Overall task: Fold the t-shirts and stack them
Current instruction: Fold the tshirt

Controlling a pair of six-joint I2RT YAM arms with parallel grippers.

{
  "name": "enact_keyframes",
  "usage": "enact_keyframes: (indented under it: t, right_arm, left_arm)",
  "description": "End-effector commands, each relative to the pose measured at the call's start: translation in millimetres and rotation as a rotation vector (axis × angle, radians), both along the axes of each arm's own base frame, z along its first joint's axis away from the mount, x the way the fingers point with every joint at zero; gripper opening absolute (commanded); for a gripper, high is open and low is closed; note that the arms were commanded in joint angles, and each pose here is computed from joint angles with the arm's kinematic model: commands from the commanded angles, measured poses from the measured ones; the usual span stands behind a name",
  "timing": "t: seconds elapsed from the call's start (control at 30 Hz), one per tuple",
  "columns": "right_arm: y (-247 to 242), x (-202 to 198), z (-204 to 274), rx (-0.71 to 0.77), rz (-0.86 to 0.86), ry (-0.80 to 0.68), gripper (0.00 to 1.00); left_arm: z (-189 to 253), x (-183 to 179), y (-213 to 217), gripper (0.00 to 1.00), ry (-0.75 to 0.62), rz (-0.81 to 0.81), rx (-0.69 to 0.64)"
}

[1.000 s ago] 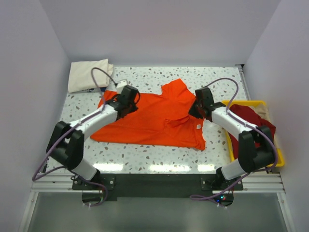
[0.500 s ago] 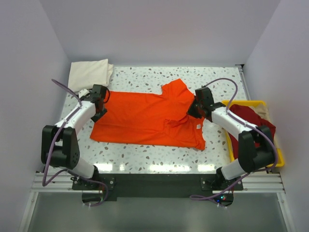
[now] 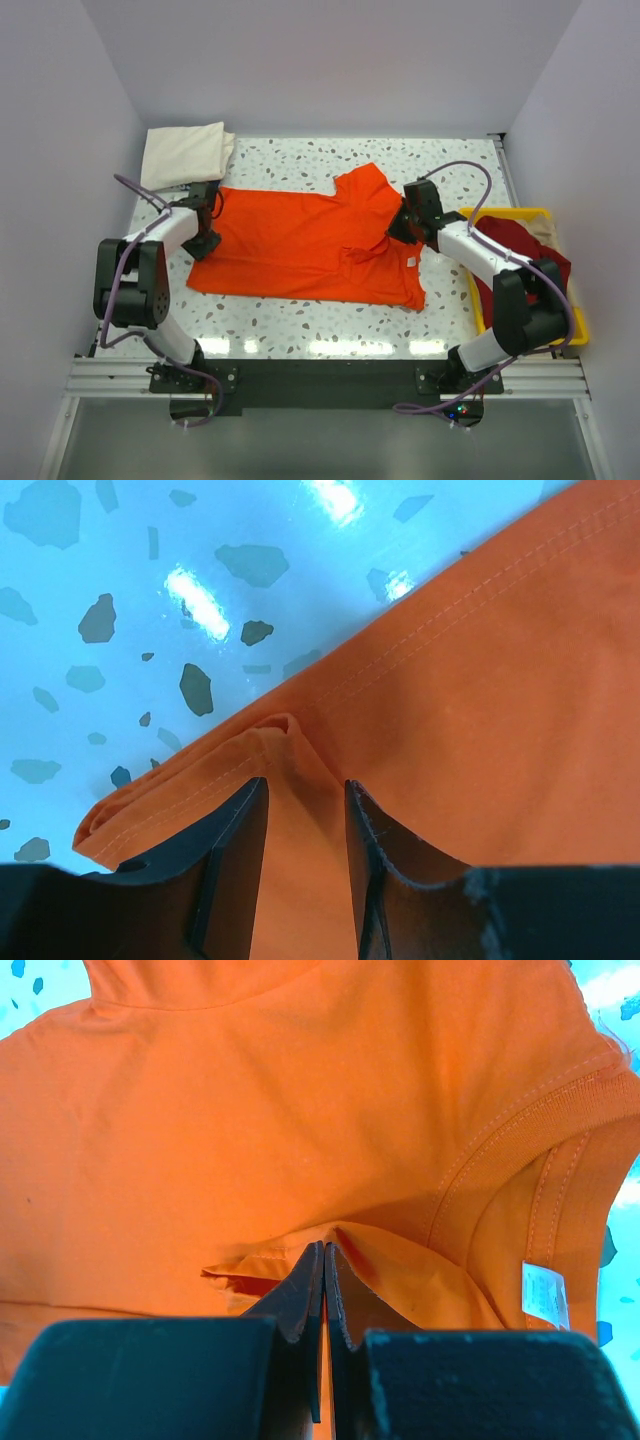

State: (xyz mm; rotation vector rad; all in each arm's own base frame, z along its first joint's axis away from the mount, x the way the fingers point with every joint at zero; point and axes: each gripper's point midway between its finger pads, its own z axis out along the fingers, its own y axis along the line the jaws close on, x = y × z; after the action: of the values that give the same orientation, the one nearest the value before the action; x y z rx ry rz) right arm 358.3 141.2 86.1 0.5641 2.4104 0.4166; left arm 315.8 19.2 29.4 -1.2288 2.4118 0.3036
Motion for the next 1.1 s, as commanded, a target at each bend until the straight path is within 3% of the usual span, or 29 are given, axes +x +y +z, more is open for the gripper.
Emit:
enact_keyframes:
  t: [0.0, 0.4, 1.07]
  right_arm:
    - [1.6, 4.5, 3.8, 0.008, 0.009, -0.025, 0.00]
    - [-0.6, 3.0, 7.0, 0.003, 0.008, -0.031, 0.00]
    - [-19.2, -6.3, 26.7, -0.039, -0.047, -0.079, 0.00]
  left_arm:
    - [-3.0, 11.2, 5.1, 0.41, -0.037, 0.038, -0.006]
    - [-6.0, 9.1, 9.7, 0.29, -0.030, 0.048, -0.010]
    - [15.6, 2.2, 7.5, 0.00, -0.093, -0.001, -0.046]
